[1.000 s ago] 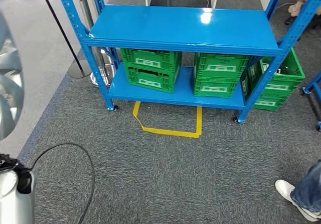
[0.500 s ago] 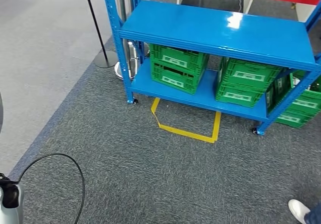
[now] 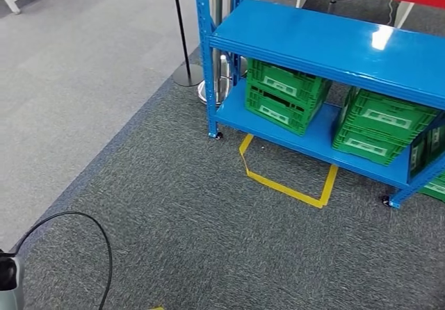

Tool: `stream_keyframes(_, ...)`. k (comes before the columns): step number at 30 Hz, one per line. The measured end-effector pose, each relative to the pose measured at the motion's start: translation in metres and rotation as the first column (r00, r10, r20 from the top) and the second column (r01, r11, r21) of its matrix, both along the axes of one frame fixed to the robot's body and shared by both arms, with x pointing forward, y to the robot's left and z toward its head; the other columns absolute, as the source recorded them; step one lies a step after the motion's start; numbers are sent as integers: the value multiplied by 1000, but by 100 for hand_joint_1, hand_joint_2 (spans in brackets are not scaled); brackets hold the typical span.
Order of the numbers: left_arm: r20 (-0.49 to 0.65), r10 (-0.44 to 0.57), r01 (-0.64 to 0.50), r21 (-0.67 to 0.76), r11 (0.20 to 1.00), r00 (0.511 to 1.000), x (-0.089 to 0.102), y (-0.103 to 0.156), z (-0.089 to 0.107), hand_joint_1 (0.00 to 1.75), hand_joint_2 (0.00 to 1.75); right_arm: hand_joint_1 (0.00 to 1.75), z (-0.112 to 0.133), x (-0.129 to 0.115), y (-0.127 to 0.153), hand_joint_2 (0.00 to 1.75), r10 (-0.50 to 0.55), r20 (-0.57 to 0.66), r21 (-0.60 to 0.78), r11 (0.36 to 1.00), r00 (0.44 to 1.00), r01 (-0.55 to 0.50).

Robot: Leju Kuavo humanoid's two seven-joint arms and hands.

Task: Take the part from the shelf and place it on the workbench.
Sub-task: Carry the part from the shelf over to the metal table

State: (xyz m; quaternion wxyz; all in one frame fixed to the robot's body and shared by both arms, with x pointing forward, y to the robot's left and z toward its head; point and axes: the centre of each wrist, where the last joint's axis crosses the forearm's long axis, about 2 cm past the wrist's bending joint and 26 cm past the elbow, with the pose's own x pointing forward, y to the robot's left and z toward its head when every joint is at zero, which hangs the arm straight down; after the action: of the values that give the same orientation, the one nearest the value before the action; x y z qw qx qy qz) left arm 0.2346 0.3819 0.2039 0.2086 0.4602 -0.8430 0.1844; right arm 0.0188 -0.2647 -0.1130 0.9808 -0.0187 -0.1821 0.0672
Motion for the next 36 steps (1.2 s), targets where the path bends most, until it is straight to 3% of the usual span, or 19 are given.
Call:
stream_keyframes(14, -14, 82, -82, -20, 996, 997, -21, 24, -6, 175, 175, 0, 0, -1, -15, 0, -13, 16, -53, 998, 1000, 14)
stream_keyframes(36, -12, 117, -117, -7, 993, 993, -25, 29, -4, 175, 175, 0, 0, 2, -19, 0, 0, -1, -52, 999, 1000, 0)
